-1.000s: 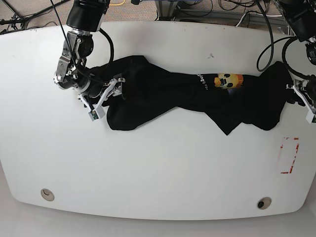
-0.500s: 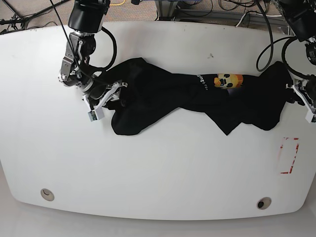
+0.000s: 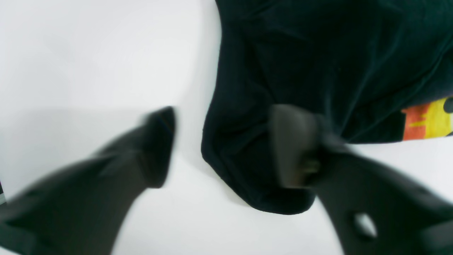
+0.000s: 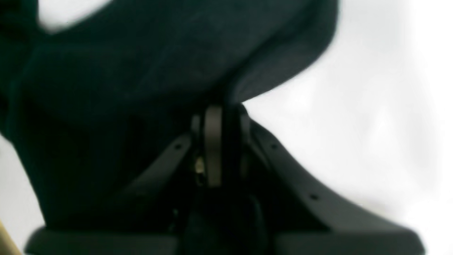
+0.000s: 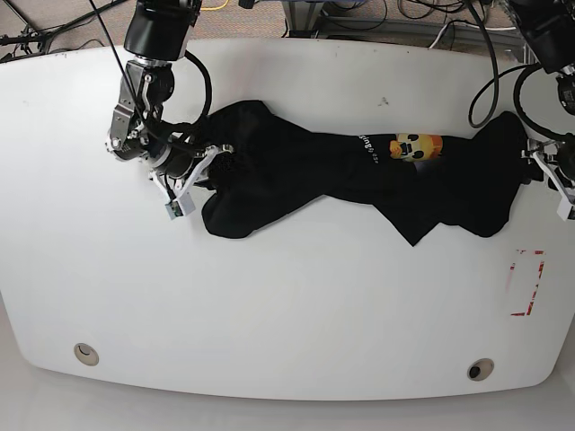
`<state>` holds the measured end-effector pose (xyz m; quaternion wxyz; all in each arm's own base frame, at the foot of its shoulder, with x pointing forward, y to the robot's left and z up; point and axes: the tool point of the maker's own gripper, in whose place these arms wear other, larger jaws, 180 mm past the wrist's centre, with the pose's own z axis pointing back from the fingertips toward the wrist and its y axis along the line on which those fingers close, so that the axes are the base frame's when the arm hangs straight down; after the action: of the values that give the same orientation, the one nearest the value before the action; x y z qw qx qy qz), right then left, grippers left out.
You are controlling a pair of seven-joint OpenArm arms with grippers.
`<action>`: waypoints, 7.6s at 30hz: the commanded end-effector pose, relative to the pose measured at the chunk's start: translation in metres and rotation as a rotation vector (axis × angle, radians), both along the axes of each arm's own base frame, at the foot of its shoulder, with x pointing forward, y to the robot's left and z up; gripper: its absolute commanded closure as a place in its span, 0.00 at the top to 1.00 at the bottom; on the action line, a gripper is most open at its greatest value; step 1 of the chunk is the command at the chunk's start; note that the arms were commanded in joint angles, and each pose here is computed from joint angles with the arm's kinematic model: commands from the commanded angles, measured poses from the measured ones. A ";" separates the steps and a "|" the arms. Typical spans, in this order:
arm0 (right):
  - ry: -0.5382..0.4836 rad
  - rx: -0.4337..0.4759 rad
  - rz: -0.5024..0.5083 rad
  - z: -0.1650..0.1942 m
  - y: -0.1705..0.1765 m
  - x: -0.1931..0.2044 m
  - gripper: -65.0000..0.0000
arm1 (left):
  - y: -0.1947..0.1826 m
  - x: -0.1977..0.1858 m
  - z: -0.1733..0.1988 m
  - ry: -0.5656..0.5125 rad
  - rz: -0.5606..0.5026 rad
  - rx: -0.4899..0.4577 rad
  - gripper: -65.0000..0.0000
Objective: Fold the T-shirt properly
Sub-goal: 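Move the left gripper along the shirt and grasp its other end, then adjust the left gripper's grasp on the shirt end, holding with right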
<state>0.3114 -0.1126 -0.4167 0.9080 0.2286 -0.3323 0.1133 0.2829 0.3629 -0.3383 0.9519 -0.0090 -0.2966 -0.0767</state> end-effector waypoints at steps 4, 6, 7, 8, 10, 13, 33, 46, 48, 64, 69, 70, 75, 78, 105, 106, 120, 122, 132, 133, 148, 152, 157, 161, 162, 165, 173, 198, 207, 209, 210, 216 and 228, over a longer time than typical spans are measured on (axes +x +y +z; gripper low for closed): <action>-0.044 -0.038 0.007 0.019 -0.006 0.010 0.24 | 0.009 0.008 0.015 -0.045 -0.002 0.036 0.81; -0.053 -0.049 -0.002 0.021 -0.011 0.011 0.32 | 0.011 0.010 0.014 -0.048 0.004 0.059 0.85; -0.055 -0.052 -0.001 0.022 -0.012 0.012 0.33 | 0.012 0.010 0.014 -0.049 0.005 0.060 0.85; -0.057 -0.054 0.000 0.022 -0.012 0.012 0.33 | 0.012 0.010 0.014 -0.050 0.006 0.062 0.85; -0.059 -0.059 0.000 0.023 -0.013 0.013 0.33 | 0.013 0.011 0.013 -0.051 0.011 0.064 0.85; -0.059 -0.062 0.000 0.023 -0.014 0.013 0.33 | 0.011 0.012 0.010 -0.048 0.016 0.058 0.86; -0.053 -0.046 -0.008 0.017 -0.014 0.016 0.31 | -0.041 0.046 0.000 -0.105 -0.011 -0.098 0.86; -0.031 -0.043 -0.001 0.011 -0.009 0.013 0.29 | -0.060 0.061 -0.023 -0.016 -0.055 -0.104 0.85; -0.032 -0.042 0.000 0.011 -0.008 0.013 0.30 | -0.061 0.062 -0.024 -0.008 -0.065 -0.091 0.85; -0.018 -0.076 -0.002 0.008 -0.015 0.008 0.30 | -0.032 0.045 -0.027 -0.018 0.031 -0.081 0.87; 0.002 -0.082 0.006 0.004 -0.014 0.004 0.30 | -0.016 0.038 -0.026 -0.027 0.086 -0.082 0.88; 0.001 -0.082 0.006 0.004 -0.013 0.004 0.30 | -0.015 0.037 -0.027 -0.025 0.091 -0.081 0.88; 0.004 -0.085 0.007 0.004 -0.014 0.003 0.30 | -0.012 0.032 -0.031 -0.011 0.095 -0.069 0.89; 0.017 -0.082 0.007 0.000 -0.014 0.001 0.30 | -0.016 0.033 -0.036 0.006 0.079 -0.061 0.86; 0.011 -0.075 0.003 0.002 -0.013 0.001 0.29 | -0.024 0.034 -0.045 0.034 0.057 -0.068 0.01; 0.011 -0.076 0.003 0.001 -0.013 0.001 0.29 | -0.024 0.034 -0.044 0.031 0.055 -0.066 0.02; 0.015 -0.081 0.011 0.001 -0.013 0.000 0.29 | -0.019 0.032 -0.031 0.009 0.038 -0.009 0.42; 0.010 -0.082 0.011 0.002 -0.013 0.001 0.29 | -0.017 0.032 -0.023 0.002 0.035 0.012 0.28; -0.027 -0.090 0.008 0.014 -0.015 0.006 0.22 | -0.016 0.038 0.001 -0.010 0.013 0.079 0.00; -0.030 -0.092 0.009 0.015 -0.015 0.007 0.21 | -0.016 0.039 0.003 -0.013 0.012 0.083 0.00; -0.020 -0.100 -0.004 0.012 -0.021 0.005 0.26 | -0.032 0.031 -0.007 0.046 -0.048 0.114 0.00; -0.019 -0.104 -0.014 0.013 -0.026 0.005 0.26 | -0.033 0.031 -0.008 0.050 -0.051 0.115 0.00; -0.016 -0.113 -0.028 0.013 -0.034 0.005 0.26 | -0.035 0.030 -0.011 0.058 -0.060 0.118 0.00; -0.010 -0.116 -0.021 0.012 -0.033 0.003 0.26 | -0.036 0.033 -0.008 0.039 -0.058 0.112 0.00; 0.075 -0.119 -0.016 -0.011 -0.031 -0.024 0.26 | -0.050 0.006 -0.043 0.151 -0.067 0.072 0.02; 0.089 -0.117 -0.015 -0.016 -0.030 -0.031 0.26 | -0.049 -0.005 -0.049 0.187 -0.067 0.076 0.03; 0.091 -0.117 -0.016 -0.016 -0.031 -0.031 0.26 | -0.049 -0.007 -0.050 0.191 -0.066 0.077 0.03; 0.091 -0.116 -0.015 -0.016 -0.030 -0.032 0.26 | -0.050 0.008 -0.018 0.096 -0.088 0.140 0.15; 0.091 -0.117 -0.015 -0.016 -0.031 -0.032 0.26 | -0.039 0.017 0.002 0.035 -0.054 0.164 0.16; 0.091 -0.117 -0.015 -0.016 -0.031 -0.032 0.26 | -0.029 0.015 0.003 0.031 -0.016 0.154 0.16; 0.091 -0.117 -0.015 -0.016 -0.031 -0.032 0.26 | -0.026 0.014 0.002 0.037 -0.005 0.147 0.16; 0.091 -0.117 -0.010 -0.016 -0.030 -0.032 0.26 | -0.002 0.003 -0.010 0.090 0.043 0.129 0.16; 0.091 -0.117 -0.010 -0.016 -0.030 -0.032 0.26 | 0.025 -0.006 -0.008 0.072 0.113 0.125 0.56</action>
<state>0.2890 -0.1341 -0.4236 0.9211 0.1988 -0.3171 0.1070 0.2730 0.3685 -0.3651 0.9694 0.0391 -0.2376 -0.0470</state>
